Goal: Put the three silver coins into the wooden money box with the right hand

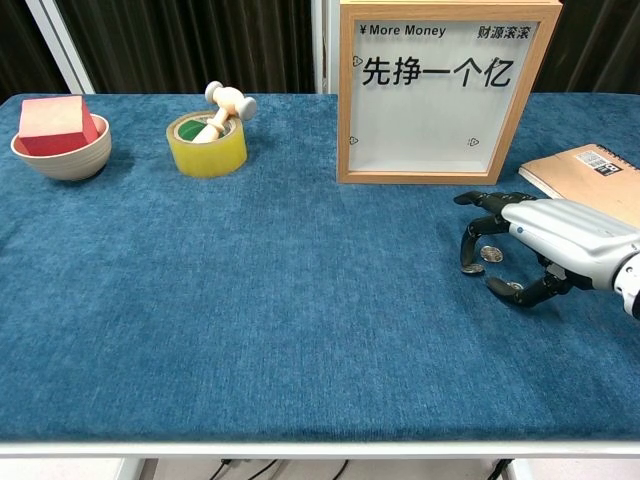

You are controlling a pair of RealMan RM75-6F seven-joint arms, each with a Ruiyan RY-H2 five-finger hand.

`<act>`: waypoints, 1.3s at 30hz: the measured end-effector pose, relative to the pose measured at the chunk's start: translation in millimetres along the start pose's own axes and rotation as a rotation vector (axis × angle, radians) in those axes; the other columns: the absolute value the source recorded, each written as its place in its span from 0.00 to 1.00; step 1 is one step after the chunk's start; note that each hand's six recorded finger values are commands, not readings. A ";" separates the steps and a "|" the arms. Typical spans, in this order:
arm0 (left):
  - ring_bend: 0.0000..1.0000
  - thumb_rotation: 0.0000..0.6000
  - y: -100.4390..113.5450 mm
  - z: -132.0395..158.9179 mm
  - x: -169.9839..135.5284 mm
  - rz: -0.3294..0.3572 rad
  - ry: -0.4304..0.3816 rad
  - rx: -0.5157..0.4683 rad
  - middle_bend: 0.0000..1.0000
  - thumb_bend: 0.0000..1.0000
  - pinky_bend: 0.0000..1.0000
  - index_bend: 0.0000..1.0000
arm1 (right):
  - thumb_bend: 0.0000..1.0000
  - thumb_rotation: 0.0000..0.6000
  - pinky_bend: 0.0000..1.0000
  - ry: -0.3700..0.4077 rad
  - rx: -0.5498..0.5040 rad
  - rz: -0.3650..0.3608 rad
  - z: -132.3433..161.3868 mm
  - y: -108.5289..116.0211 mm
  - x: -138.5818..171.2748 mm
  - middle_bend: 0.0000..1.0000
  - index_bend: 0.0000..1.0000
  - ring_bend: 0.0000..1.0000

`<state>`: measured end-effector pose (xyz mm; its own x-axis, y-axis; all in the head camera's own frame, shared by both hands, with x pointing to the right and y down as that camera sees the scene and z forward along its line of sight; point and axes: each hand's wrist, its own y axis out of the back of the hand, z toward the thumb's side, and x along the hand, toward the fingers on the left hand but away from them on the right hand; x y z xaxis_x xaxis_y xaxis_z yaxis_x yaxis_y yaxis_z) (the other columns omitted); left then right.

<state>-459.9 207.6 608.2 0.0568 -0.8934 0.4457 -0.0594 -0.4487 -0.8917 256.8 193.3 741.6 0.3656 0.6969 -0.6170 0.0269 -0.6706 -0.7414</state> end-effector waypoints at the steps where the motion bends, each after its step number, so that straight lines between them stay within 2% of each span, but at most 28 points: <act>1: 0.00 0.86 -0.3 -0.6 0.2 -0.001 0.001 -0.003 0.00 0.03 0.00 0.01 | 0.37 1.00 0.00 0.000 0.000 -0.002 0.1 0.1 -0.6 0.00 0.45 0.00; 15: 0.00 0.86 -2.5 -6.5 1.6 -0.005 0.008 -0.015 0.00 0.03 0.00 0.01 | 0.37 1.00 0.00 -0.002 0.009 -0.046 2.5 2.5 -8.7 0.00 0.53 0.00; 28: 0.00 0.90 -2.5 -6.7 0.3 0.000 0.007 -0.017 0.00 0.03 0.00 0.01 | 0.35 1.00 0.00 0.009 0.011 -0.058 2.6 5.5 -6.1 0.00 0.45 0.00; 34: 0.00 0.92 -1.8 -6.2 0.1 0.003 0.006 -0.017 0.00 0.03 0.00 0.01 | 0.35 1.00 0.00 0.016 0.005 -0.062 2.6 6.8 -5.5 0.00 0.45 0.00; 39: 0.00 0.92 -2.1 -6.2 0.2 0.001 0.006 -0.017 0.00 0.03 0.00 0.01 | 0.36 1.00 0.00 0.018 0.005 -0.067 2.8 7.1 -5.2 0.00 0.50 0.00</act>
<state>-465.9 208.2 610.6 0.0504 -0.8939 0.4454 -0.0761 -0.4481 -0.8907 252.5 185.6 738.7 0.3799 0.7351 -0.5615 0.0475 -0.6217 -0.7818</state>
